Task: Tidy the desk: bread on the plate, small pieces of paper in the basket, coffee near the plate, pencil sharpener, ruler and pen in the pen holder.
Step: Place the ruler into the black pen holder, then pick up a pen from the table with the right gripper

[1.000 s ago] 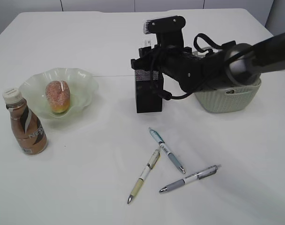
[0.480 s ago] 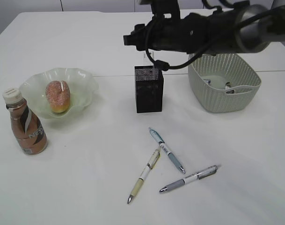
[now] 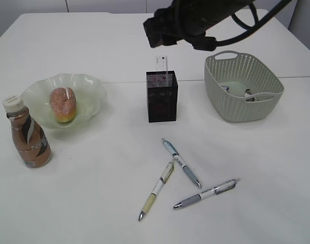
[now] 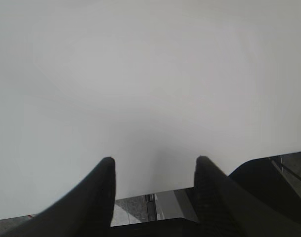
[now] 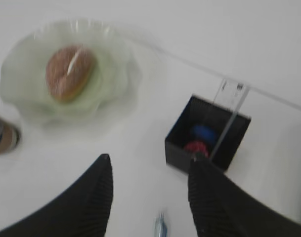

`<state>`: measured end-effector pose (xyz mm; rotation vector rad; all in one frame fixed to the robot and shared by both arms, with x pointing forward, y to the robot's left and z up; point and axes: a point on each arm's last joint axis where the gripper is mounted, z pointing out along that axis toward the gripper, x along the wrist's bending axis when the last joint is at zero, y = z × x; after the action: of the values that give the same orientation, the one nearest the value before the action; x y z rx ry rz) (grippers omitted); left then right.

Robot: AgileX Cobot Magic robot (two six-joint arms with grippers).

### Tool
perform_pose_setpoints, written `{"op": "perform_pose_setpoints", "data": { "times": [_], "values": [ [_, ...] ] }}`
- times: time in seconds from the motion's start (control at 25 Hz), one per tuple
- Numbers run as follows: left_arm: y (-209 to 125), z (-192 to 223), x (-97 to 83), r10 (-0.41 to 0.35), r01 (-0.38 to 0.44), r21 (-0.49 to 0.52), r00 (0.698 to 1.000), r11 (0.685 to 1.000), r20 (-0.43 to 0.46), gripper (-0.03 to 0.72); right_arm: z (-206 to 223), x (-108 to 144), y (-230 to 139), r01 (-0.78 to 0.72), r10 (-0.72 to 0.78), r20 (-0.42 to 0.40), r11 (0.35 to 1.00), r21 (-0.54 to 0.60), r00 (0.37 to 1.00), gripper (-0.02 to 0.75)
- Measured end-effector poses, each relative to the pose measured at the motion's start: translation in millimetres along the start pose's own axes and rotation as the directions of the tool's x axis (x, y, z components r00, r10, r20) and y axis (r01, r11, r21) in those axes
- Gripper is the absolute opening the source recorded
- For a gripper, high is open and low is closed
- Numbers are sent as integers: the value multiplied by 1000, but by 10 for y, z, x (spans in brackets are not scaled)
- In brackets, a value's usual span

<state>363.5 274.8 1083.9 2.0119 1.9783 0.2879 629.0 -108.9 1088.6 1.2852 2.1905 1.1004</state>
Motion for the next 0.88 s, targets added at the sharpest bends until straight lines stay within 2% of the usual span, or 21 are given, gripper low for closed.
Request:
{"op": "perform_pose_setpoints", "data": {
  "times": [0.16, 0.36, 0.6, 0.76, 0.88],
  "values": [
    [0, 0, 0, 0, 0, 0, 1000, 1000, 0, 371, -245, 57, -173, 39, -29, -42, 963, 266, 999, 396],
    [3, 0, 15, 19, -19, -3, 1000, 1000, -17, 371, -447, 99, -315, -45, 72, -33, 862, 505, 997, 396],
    [5, -1, 22, 44, -44, -4, 999, 999, -25, 371, -484, 71, -343, -249, 225, 110, 809, 533, 968, 396],
    [1, 0, 6, 39, -39, -1, 999, 999, -7, 371, -481, 65, -350, -339, 298, 165, 783, 521, 940, 396],
    [-4, 0, -20, 29, -29, 4, 999, 1000, 22, 371, -434, 54, -465, -442, 370, 242, 724, 530, 897, 396]
  ]
}}
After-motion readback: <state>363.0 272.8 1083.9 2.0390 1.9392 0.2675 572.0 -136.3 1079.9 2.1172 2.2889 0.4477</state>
